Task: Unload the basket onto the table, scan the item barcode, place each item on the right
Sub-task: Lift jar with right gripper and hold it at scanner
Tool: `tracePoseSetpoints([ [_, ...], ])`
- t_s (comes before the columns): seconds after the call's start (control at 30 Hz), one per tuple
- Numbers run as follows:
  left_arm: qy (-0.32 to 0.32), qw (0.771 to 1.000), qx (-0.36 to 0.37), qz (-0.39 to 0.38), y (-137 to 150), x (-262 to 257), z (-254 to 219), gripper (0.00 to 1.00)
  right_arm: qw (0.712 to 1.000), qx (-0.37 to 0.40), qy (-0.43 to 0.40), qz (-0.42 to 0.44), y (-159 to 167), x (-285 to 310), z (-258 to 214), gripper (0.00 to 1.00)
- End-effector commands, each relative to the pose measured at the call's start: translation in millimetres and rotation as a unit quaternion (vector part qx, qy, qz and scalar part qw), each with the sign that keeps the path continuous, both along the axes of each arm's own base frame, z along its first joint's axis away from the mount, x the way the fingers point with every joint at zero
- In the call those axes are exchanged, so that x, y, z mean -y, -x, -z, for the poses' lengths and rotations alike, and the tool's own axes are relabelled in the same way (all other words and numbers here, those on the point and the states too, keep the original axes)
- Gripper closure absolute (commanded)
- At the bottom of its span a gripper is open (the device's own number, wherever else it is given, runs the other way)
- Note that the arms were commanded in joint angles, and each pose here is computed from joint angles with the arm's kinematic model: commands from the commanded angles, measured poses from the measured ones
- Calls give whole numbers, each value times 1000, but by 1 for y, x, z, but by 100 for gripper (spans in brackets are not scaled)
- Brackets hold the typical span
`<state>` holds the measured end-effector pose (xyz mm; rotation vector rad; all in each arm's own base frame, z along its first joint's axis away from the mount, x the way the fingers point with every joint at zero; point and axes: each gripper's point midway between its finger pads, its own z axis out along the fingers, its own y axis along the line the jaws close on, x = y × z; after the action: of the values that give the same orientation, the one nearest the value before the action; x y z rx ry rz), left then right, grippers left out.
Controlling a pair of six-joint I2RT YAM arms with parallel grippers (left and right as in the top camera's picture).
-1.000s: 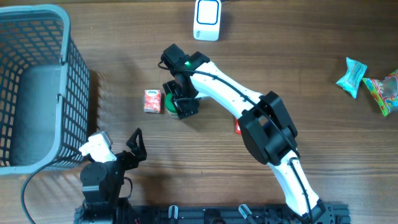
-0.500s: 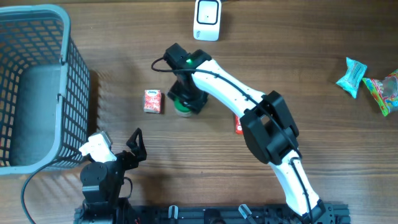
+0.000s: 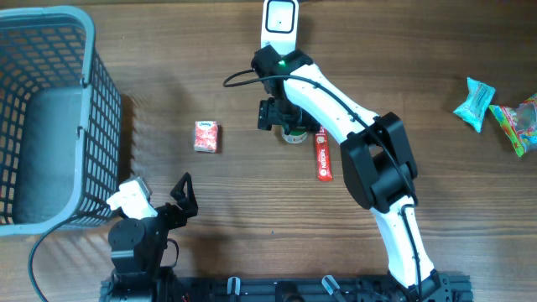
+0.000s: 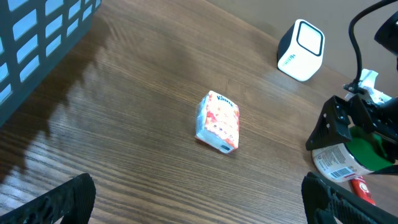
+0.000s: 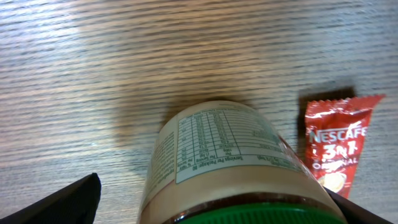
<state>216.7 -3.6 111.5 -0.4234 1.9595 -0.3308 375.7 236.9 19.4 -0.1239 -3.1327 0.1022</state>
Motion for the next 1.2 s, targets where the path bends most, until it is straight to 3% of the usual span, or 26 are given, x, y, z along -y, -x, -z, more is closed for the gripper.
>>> tracePoseSetpoints([
  [0.0,-7,1000,-1,-8,0,-4,2,0,1000,19,-1,-21,-4,-3,-12,0],
  [0.23,-7,1000,-1,-8,0,-4,2,0,1000,18,-16,-18,-3,-8,-5,1],
  [0.4,-7,1000,-1,-8,0,-4,2,0,994,-4,-54,-96,6,-23,-2,23],
  [0.53,-7,1000,-1,-8,0,-4,2,0,993,-19,-60,-99,12,-23,-3,37],
  [0.87,-7,1000,-1,-8,0,-4,2,0,991,-35,-87,-100,18,-32,-9,39],
  [1.17,-7,1000,-1,-8,0,-4,2,0,979,-102,-151,-93,41,-41,-74,43],
])
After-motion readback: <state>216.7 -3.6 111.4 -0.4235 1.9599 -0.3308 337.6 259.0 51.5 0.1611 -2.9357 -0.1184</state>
